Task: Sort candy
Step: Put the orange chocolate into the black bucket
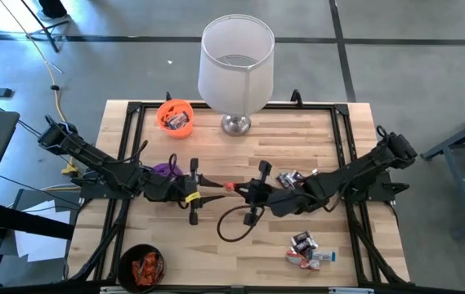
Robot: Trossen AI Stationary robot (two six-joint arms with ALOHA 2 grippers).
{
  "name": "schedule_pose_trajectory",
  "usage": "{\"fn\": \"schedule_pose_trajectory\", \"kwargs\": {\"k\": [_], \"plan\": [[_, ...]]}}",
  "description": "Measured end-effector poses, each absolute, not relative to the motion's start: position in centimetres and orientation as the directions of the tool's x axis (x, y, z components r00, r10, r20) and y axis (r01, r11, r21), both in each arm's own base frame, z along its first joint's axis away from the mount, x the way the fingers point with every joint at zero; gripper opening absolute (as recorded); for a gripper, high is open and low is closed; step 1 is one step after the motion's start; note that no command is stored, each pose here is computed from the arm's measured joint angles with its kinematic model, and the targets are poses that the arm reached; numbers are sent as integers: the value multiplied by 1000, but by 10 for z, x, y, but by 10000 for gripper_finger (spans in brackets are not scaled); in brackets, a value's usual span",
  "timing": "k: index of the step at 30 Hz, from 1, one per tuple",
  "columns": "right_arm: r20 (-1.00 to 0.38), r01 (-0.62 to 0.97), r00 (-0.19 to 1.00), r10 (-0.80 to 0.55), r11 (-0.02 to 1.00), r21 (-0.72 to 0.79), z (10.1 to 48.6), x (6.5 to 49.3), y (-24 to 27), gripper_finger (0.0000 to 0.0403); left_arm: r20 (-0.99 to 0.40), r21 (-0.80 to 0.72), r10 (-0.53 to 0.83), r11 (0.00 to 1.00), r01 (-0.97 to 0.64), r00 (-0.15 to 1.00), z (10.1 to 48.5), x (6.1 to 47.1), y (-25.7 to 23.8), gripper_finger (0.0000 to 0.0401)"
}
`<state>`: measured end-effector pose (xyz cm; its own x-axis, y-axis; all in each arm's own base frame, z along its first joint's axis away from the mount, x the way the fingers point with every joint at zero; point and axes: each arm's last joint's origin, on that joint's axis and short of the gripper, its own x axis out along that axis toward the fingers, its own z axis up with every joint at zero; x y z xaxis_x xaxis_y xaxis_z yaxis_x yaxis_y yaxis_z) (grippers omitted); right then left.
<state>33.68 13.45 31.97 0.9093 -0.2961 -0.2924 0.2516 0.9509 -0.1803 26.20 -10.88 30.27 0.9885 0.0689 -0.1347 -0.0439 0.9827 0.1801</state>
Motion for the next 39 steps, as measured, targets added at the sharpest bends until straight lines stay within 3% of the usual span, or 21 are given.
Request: {"fn": "schedule_pose_trajectory", "kwargs": {"k": [5, 24, 34, 39], "plan": [[-264, 190, 938, -225, 970, -154, 323, 342, 134, 0, -133, 207, 84, 977, -55, 987, 303, 263, -106, 110], [-255, 192, 940, -228, 969, -157, 315, 353, 130, 0, -99, 186, 100, 979, -80, 990, 306, 267, -98, 108], [-260, 191, 939, -227, 969, -157, 314, 353, 130, 1, -101, 188, 98, 979, -78, 990, 306, 267, -98, 12], [-269, 185, 937, -223, 970, -161, 313, 354, 130, 12, -112, 194, 97, 978, -74, 989, 305, 267, -98, 5]]}}
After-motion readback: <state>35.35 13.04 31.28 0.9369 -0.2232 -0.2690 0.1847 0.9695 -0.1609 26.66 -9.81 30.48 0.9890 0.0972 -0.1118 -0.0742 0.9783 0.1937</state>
